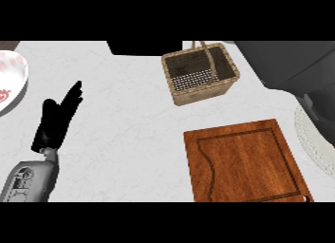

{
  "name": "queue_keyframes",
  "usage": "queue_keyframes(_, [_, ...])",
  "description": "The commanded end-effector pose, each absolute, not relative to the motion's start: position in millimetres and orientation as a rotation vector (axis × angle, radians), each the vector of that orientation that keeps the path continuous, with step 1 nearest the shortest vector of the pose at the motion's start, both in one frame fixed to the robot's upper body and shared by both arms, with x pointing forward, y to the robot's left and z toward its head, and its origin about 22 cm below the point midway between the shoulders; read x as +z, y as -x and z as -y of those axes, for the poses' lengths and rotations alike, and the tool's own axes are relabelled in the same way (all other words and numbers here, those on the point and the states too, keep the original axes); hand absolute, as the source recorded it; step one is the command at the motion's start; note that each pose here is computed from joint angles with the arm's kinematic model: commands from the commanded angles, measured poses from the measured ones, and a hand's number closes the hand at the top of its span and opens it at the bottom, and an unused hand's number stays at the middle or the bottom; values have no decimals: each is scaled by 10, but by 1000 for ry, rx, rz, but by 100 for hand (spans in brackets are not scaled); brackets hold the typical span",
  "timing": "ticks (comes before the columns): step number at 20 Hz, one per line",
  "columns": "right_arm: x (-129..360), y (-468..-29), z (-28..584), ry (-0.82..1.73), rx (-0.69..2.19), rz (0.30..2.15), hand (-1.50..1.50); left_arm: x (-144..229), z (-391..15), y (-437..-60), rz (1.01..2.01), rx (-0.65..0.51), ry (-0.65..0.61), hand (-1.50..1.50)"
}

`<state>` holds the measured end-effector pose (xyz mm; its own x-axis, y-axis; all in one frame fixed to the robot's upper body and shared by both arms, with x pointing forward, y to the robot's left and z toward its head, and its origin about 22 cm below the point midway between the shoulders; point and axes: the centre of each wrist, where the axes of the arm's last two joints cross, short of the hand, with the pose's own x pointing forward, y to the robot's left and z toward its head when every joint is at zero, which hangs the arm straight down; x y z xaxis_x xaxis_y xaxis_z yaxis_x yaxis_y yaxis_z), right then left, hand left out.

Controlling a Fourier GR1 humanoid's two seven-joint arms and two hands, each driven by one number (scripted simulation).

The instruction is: Pick the cupcake from the cutting board and place it in the basket

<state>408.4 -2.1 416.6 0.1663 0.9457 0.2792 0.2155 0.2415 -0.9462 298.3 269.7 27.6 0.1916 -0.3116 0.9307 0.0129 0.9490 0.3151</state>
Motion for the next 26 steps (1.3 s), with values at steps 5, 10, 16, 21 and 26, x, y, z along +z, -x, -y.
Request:
queue_keyframes(5, [3976,-4278,358,1132,817,1334,150,238,-2546,-2906,1367,-223,-258,0])
queue_keyframes(10, [3669,-4421,437,1135,859,1283,150,148,-2734,-2959,1363,-240,-267,0])
queue_keyframes(16, [3106,-4578,558,946,694,1229,150,220,-2834,-2907,1366,-229,-280,0])
queue_keyframes(21, [2877,-4619,742,866,639,1331,-150,391,-2662,-3070,1365,-231,-276,0])
queue_keyframes(26, [2915,-4606,807,907,488,1470,-150,419,-2816,-3074,1355,-210,-260,0])
